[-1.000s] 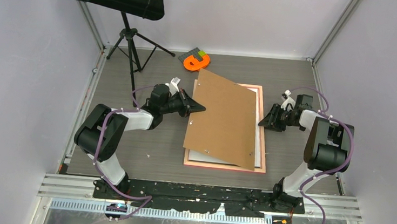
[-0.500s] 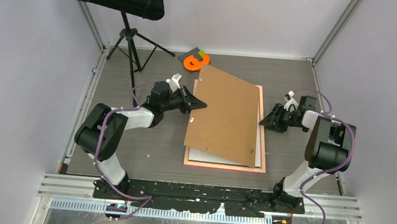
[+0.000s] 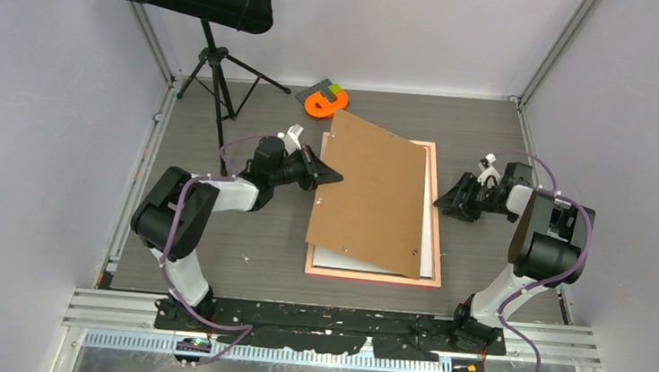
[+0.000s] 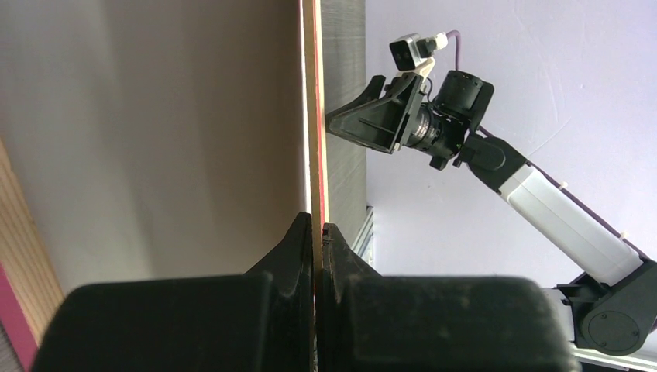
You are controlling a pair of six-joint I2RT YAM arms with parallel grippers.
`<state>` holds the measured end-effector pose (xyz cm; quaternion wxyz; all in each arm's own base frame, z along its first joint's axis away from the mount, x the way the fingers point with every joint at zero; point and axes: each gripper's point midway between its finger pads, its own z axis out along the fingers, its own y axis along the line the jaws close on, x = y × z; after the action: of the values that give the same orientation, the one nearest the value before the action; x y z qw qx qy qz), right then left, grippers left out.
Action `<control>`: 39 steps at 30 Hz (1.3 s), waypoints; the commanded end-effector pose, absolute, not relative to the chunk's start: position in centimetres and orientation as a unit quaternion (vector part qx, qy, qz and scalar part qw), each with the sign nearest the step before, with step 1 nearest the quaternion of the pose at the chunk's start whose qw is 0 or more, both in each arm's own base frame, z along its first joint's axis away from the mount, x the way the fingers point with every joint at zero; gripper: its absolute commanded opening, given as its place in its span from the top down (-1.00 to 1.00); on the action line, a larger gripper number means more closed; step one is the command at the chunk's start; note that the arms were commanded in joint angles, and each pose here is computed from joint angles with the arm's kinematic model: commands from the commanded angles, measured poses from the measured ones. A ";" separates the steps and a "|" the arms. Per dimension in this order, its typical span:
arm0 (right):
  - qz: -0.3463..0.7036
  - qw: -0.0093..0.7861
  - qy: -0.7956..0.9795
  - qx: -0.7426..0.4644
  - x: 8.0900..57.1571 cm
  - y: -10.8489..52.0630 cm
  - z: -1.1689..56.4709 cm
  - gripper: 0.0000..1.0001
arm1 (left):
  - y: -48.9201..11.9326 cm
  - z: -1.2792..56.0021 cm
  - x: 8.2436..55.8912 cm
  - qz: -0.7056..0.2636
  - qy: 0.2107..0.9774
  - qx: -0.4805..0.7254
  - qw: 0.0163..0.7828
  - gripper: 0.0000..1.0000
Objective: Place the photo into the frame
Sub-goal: Move the photo frame to the center of the board.
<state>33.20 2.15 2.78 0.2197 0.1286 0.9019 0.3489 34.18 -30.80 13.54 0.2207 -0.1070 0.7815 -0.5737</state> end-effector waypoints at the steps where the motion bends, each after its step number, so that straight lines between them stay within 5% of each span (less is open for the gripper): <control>1: 0.330 0.218 0.909 0.132 33.2 1.4 1.7 -0.06 | -31.5 17.3 35.6 -0.608 0.743 -0.077 0.268 1.00; 39: 0.333 0.219 0.909 0.122 32.8 2.4 1.4 -0.02 | -30.9 9.9 34.8 -0.544 0.794 -0.167 0.215 1.00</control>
<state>33.35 2.53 2.72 0.2232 0.1260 0.8973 0.3594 34.39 -31.07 10.97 0.2034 -0.1594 0.7893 -0.5569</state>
